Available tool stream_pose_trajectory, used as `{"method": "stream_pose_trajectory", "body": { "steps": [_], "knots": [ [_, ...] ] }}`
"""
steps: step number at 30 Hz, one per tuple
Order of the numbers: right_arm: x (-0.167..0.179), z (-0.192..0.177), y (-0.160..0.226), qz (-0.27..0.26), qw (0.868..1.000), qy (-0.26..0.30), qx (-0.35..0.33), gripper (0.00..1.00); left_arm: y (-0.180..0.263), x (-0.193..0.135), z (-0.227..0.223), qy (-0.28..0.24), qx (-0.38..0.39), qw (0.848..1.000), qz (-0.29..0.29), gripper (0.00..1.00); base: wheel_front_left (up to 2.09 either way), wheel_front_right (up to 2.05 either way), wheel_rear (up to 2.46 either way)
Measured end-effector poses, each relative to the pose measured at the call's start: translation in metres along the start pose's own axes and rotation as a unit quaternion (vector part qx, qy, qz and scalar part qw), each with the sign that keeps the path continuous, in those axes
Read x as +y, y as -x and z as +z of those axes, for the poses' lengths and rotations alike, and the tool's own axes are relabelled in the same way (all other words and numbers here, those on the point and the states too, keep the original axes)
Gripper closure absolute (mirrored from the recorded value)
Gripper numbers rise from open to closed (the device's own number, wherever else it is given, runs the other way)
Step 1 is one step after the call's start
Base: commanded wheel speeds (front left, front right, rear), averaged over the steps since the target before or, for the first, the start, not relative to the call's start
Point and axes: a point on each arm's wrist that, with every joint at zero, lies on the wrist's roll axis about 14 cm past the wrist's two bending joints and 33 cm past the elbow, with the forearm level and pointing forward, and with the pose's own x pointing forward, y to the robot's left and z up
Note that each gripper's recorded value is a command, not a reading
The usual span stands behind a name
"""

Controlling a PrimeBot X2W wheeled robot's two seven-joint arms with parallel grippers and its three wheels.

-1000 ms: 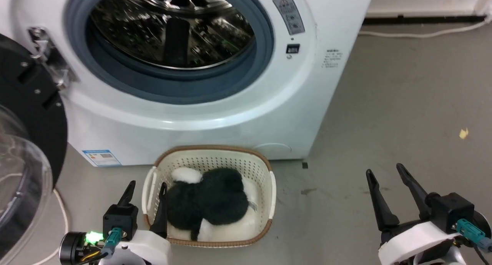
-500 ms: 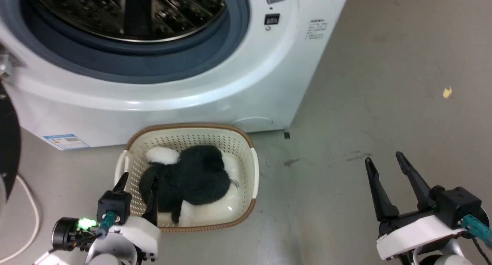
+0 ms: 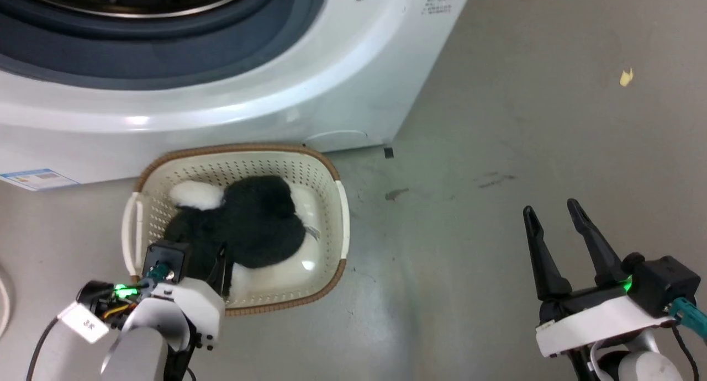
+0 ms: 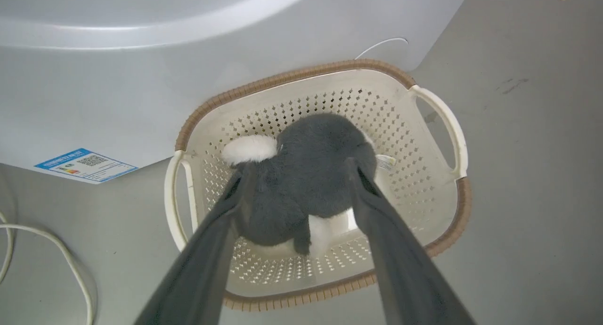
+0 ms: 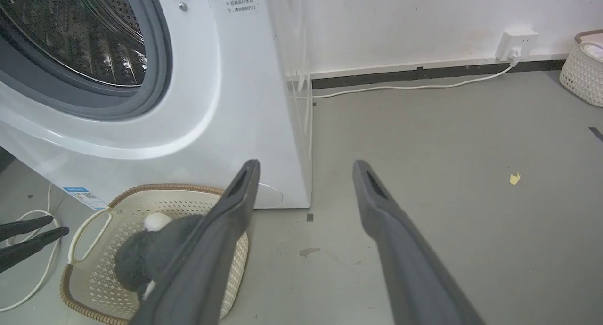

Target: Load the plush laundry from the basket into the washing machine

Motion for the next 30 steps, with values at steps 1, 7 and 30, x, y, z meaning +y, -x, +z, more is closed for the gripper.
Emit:
{"method": "stream_pose_trajectory", "body": {
  "steps": [1, 7, 30],
  "knots": [
    [-0.001, -0.001, -0.001, -0.001, 1.0, -0.001, 0.002, 0.0, -0.004, -0.002, -0.002, -0.002, 0.006, 1.0, -0.005, 0.0, 0.0, 0.0, 0.0],
    [-0.007, -0.01, -0.006, -0.012, 1.0, -0.01, 0.01, 0.0, -0.028, -0.005, -0.015, -0.009, 0.044, 0.999, -0.03, 0.0, 0.0, 0.0, 0.0],
    [-0.035, -0.061, -0.007, -0.069, 0.994, -0.05, 0.067, 0.0, -0.121, -0.009, -0.092, -0.073, 0.235, 0.963, -0.106, 0.0, 0.0, 0.0, 0.0]
  ]
}}
